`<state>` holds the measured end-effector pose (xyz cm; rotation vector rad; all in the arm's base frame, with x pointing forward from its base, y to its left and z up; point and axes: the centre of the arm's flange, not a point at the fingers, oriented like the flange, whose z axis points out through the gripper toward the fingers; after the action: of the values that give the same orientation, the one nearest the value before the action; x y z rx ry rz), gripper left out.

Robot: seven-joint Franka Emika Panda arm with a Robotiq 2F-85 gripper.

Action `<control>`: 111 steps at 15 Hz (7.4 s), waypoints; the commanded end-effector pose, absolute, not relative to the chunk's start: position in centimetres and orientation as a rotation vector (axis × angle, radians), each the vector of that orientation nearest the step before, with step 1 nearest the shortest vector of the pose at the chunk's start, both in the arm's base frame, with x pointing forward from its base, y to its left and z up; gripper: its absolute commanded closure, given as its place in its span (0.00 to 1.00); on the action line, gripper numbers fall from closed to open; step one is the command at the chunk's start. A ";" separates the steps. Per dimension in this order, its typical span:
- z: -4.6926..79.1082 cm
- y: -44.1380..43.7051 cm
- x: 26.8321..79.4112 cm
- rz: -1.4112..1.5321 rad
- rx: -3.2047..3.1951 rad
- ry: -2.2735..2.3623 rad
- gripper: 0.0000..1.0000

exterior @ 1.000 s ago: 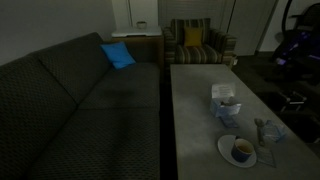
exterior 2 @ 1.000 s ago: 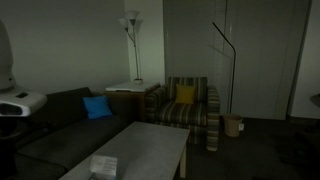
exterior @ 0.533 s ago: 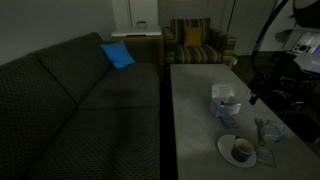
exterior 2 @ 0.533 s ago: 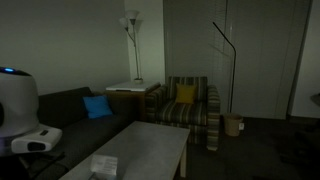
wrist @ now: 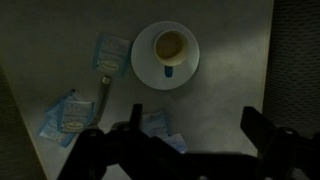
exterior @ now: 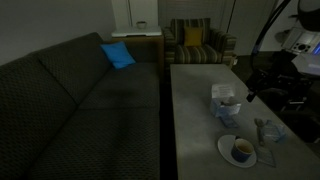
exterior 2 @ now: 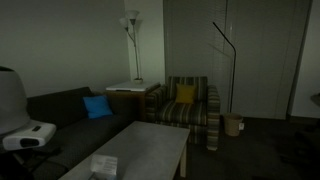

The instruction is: Take the cup on the plate and put it on the table

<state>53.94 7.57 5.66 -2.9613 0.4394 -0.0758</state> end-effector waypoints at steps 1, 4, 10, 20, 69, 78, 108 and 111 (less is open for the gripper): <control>2.6 7.8 54.2 -0.249 -3.004 0.476 0.00; -0.9 6.9 55.9 -0.293 -3.021 0.492 0.00; -7.5 5.8 60.1 -0.248 -3.050 0.444 0.00; -12.8 7.4 60.2 -0.034 -3.067 0.358 0.00; -11.7 14.1 57.3 0.237 -3.190 0.042 0.97; -9.7 19.8 57.4 0.220 -3.195 -0.202 0.97; -17.8 22.2 59.5 0.166 -3.022 -0.210 0.97; -18.2 22.4 59.5 0.149 -3.006 -0.209 0.97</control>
<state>58.49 22.16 -15.58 -3.0471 -0.2052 0.1574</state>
